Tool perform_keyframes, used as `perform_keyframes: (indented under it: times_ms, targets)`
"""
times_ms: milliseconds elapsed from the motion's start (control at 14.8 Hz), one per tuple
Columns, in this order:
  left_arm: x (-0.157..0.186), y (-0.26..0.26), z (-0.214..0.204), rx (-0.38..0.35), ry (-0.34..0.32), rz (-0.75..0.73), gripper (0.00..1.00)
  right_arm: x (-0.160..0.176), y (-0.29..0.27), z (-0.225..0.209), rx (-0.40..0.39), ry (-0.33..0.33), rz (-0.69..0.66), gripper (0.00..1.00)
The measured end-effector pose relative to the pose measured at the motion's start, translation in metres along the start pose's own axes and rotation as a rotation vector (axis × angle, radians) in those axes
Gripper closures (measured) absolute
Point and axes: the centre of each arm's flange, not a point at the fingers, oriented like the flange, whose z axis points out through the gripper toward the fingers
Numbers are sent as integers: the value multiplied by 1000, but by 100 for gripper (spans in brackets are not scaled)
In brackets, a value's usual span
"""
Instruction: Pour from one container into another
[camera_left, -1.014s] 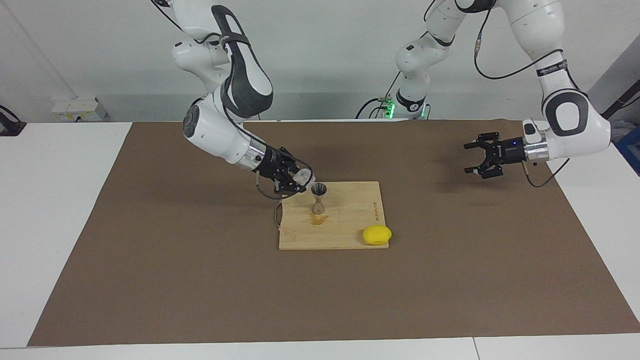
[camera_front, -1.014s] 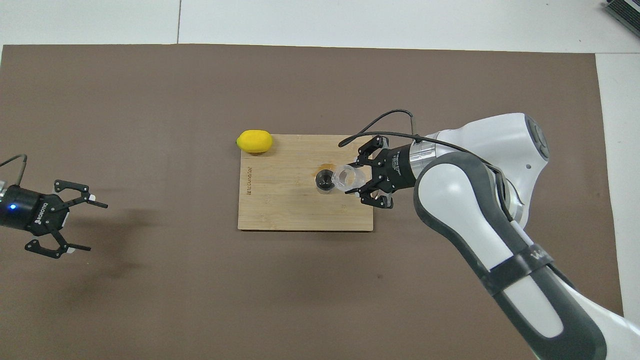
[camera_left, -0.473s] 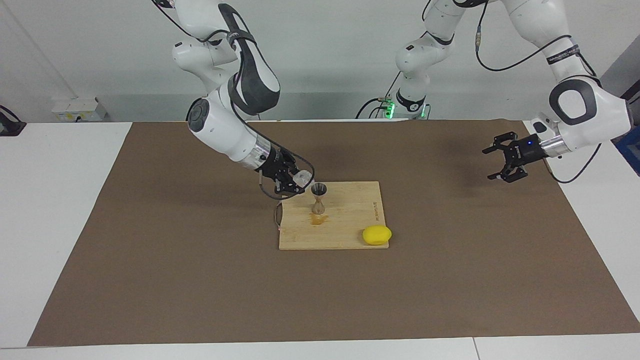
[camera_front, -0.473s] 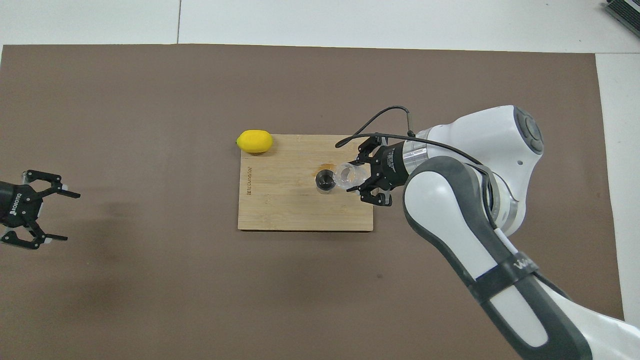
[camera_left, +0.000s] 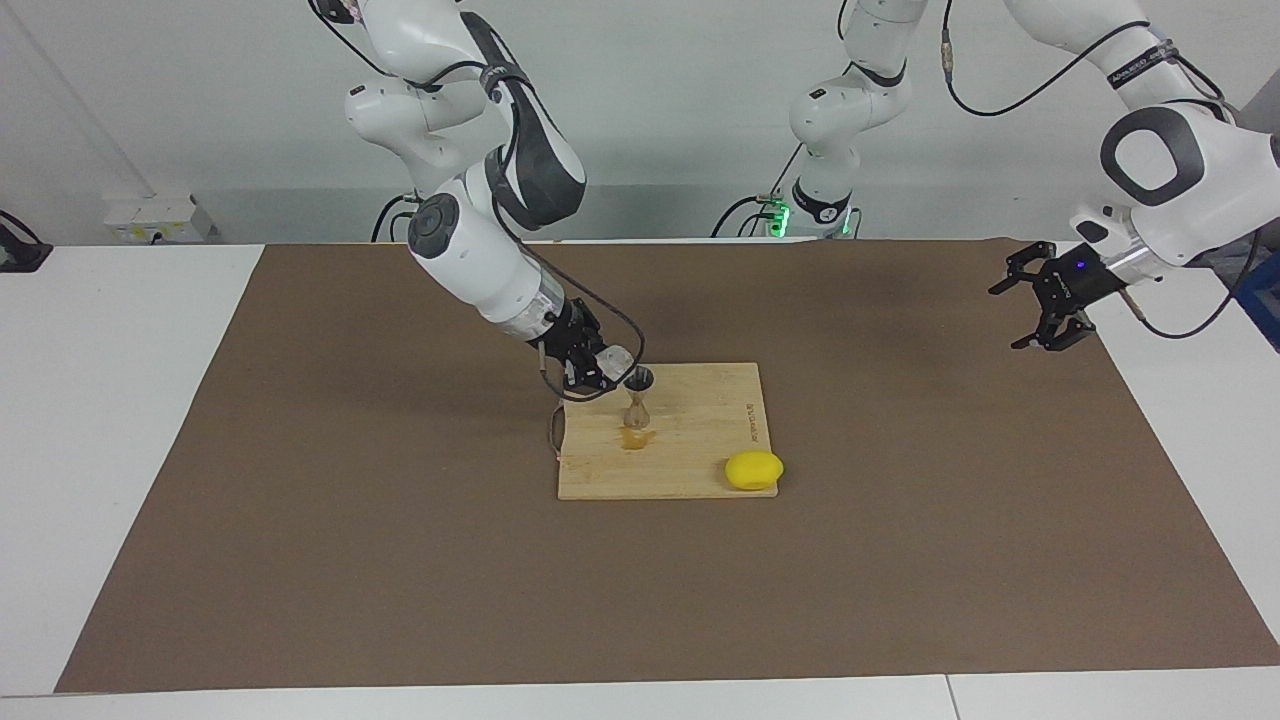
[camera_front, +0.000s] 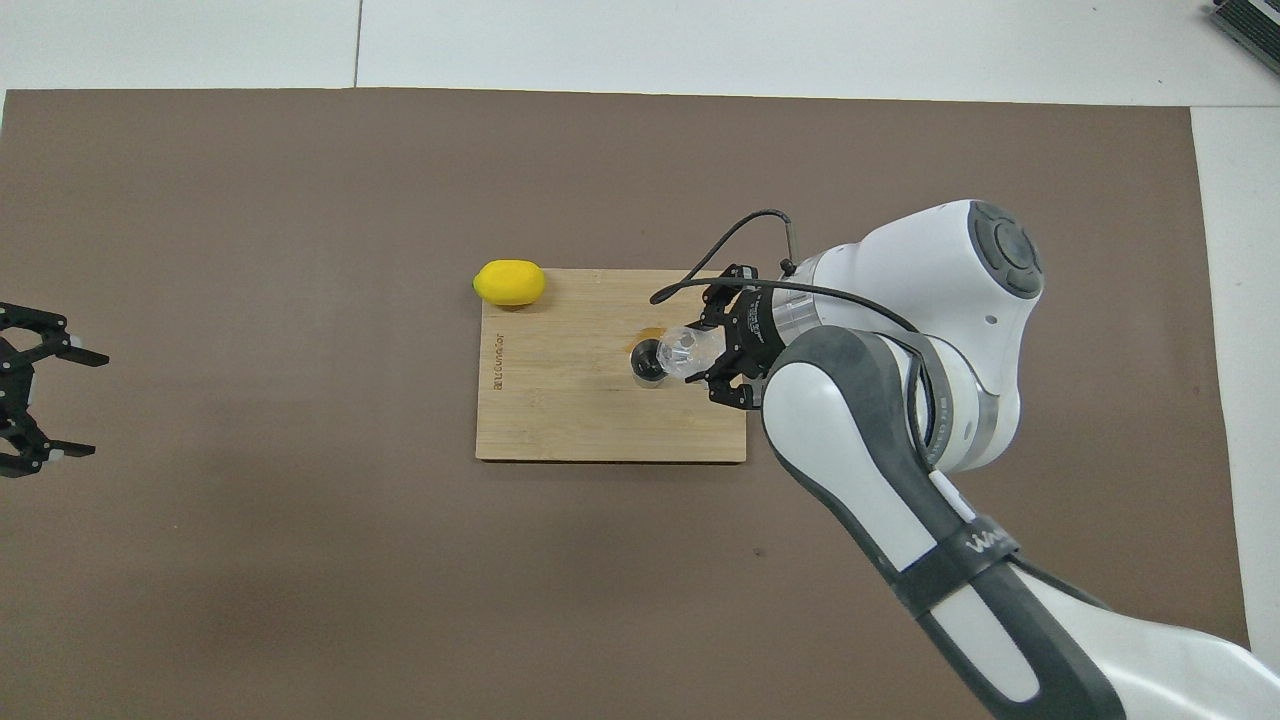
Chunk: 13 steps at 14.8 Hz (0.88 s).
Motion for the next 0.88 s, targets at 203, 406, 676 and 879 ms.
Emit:
perform_keyframes:
  times_ms: [203,406,676,879]
  targets:
    - [24,-3,-14,26,-85,-78,0,0,-1,-2,4,18,-12,49]
    - [50,0,-26,64,-142,-185,0,-3,-4,-8,19,62,2,49]
    - [83,11,-41,122,-165,-383,0,-13,-5,-18,15,104,-5,49]
    - [102,27,-57,166,-159,-557,0,-18,-3,-17,-3,125,-27,49]
